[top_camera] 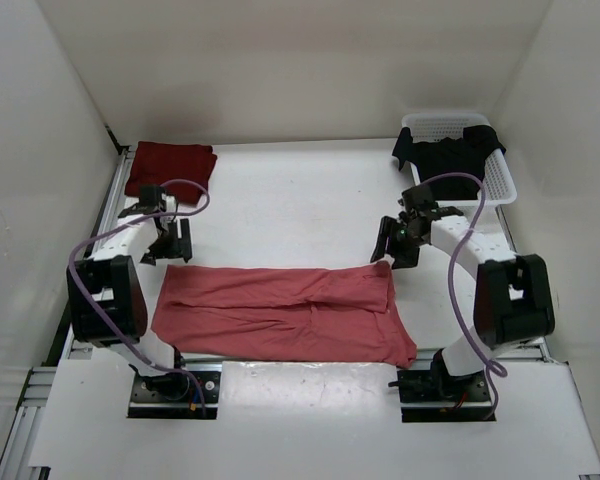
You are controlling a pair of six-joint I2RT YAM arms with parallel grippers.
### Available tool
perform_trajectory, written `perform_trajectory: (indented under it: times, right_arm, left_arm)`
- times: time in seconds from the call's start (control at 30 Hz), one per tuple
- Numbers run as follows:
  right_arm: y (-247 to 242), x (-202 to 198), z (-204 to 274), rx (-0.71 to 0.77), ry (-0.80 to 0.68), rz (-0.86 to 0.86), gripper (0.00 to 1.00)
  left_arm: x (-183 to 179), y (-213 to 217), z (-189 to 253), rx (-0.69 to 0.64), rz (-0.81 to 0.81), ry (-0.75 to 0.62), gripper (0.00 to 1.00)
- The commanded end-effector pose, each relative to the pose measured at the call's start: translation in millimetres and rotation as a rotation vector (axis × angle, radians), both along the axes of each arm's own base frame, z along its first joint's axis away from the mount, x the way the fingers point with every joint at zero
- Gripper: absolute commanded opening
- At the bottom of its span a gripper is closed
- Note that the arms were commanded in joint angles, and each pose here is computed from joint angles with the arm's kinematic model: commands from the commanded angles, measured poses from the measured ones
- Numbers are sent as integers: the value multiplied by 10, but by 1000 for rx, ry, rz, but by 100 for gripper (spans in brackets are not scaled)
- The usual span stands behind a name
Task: Fold and stack the t-shirts
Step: Rotate the tshirt 85 degrees
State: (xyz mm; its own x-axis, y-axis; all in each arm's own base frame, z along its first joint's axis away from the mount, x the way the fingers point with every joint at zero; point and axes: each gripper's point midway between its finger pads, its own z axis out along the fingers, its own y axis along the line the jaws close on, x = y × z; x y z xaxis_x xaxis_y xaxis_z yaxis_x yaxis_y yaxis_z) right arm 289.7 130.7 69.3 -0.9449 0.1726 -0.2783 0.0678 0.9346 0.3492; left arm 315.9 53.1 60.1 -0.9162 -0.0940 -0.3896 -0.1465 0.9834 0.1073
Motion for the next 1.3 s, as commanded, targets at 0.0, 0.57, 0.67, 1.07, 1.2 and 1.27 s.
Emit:
perform_trajectory:
  times: [0.0,0.57,0.67,1.07,1.2,1.27]
  right_arm:
    - [3,140,-7,28,-24,20,66]
    - [167,325,-287,87,89,-48,1]
    - [308,1020,-135,66,11,-40,0]
    - [1721,3091,793,304,-517,47,59]
    - [1829,2845,1292,221,-640,123,77]
    - [1512,2761,1543,111,-681,32,79]
  left_arm:
    - [-143,107,-141,-11,41,63,91]
    - [-306,417,-137,-38,157,55,91]
    - [-249,445,-7,-39,162,15,92]
    - [-308,288,-51,-90,128,90,92]
    - [-274,48,-56,-140,60,94,92]
    - [-264,-116,-32,-163,12,93,92]
